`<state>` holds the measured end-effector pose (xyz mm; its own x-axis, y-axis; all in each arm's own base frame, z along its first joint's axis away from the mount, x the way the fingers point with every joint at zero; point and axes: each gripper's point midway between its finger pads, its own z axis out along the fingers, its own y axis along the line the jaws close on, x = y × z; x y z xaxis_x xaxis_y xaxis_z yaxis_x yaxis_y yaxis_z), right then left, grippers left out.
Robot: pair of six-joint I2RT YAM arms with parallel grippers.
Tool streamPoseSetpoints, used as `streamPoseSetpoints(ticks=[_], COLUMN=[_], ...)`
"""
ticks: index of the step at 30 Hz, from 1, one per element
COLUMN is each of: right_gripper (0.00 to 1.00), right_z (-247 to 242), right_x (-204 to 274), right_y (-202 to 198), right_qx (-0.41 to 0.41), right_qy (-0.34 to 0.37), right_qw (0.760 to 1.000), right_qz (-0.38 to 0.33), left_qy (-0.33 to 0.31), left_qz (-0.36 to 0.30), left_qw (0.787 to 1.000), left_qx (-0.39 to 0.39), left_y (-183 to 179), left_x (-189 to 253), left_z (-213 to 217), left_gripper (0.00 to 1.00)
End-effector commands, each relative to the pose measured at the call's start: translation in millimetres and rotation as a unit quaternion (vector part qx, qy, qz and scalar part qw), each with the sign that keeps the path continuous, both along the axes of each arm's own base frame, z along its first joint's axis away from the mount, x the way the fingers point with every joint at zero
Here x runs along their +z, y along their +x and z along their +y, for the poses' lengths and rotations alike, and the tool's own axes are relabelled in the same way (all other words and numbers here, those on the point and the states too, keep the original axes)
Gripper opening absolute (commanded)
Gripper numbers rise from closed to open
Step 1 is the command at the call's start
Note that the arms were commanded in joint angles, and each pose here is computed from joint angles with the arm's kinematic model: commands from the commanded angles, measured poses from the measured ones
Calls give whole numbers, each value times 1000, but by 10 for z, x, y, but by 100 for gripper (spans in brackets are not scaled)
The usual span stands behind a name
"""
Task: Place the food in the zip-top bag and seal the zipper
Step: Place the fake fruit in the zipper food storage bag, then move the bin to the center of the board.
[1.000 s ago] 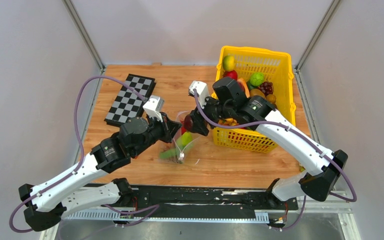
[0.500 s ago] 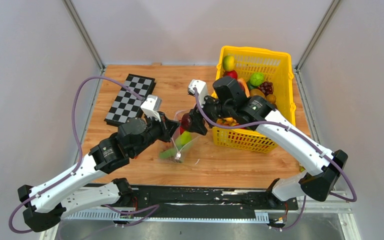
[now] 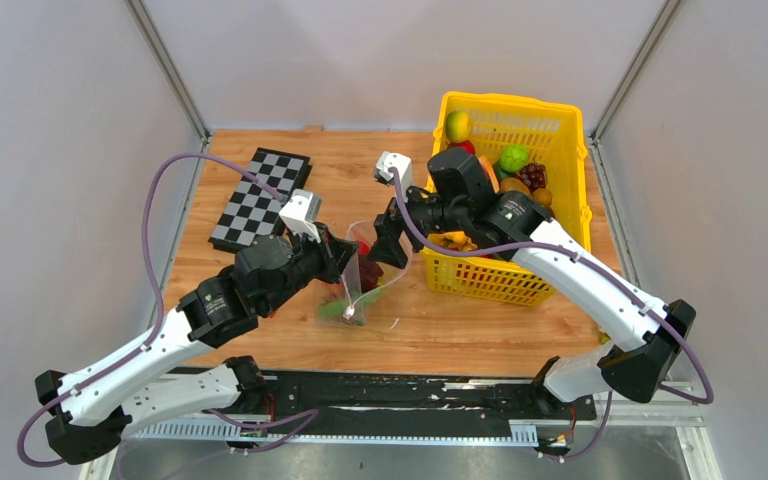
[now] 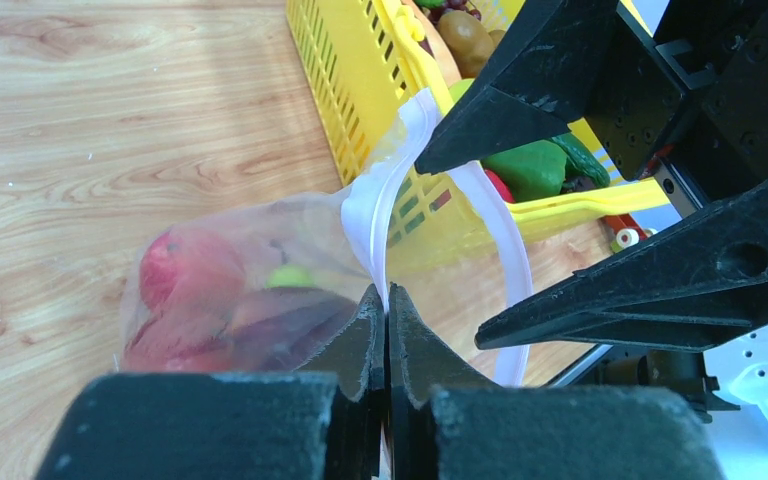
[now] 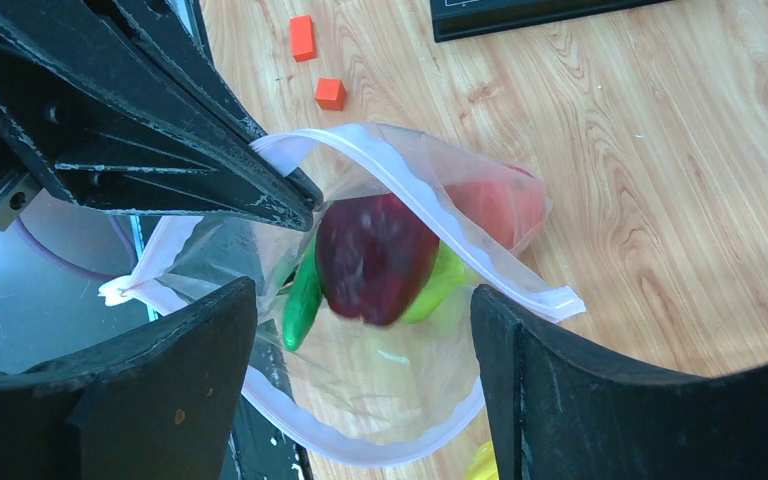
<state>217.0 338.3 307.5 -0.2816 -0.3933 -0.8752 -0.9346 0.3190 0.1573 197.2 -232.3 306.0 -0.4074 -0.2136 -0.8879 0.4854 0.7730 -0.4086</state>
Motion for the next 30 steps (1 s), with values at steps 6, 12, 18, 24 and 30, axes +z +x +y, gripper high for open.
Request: streamPoseSetpoints(ticks=[6,12,18,24,30], right_gripper=[77,74,71,61,52], right_z=[7,-128,-363,-560,-421], right_x=[354,601,668,442,190], right_y=[-90,-159,112,502,620], right_qx=[11,2,-101,-213,-216], right_qy=[54,110,108,65,31], right_qw=[998,990,980,969,974], right_qz=[-31,-93,-136,-107,-54], left_qy=[-30,-23,-22,-27,-41], left_qz=[-20,-19,-22,-21,-31], left_qw=[999,999,998,997,993], left_qx=[18,27,48,71,102], left_y=[31,42,81,78,59], left_x=[194,174,156,153,184], left_z=[58,98,172,297,507], left_gripper=[0,0,0,0,0])
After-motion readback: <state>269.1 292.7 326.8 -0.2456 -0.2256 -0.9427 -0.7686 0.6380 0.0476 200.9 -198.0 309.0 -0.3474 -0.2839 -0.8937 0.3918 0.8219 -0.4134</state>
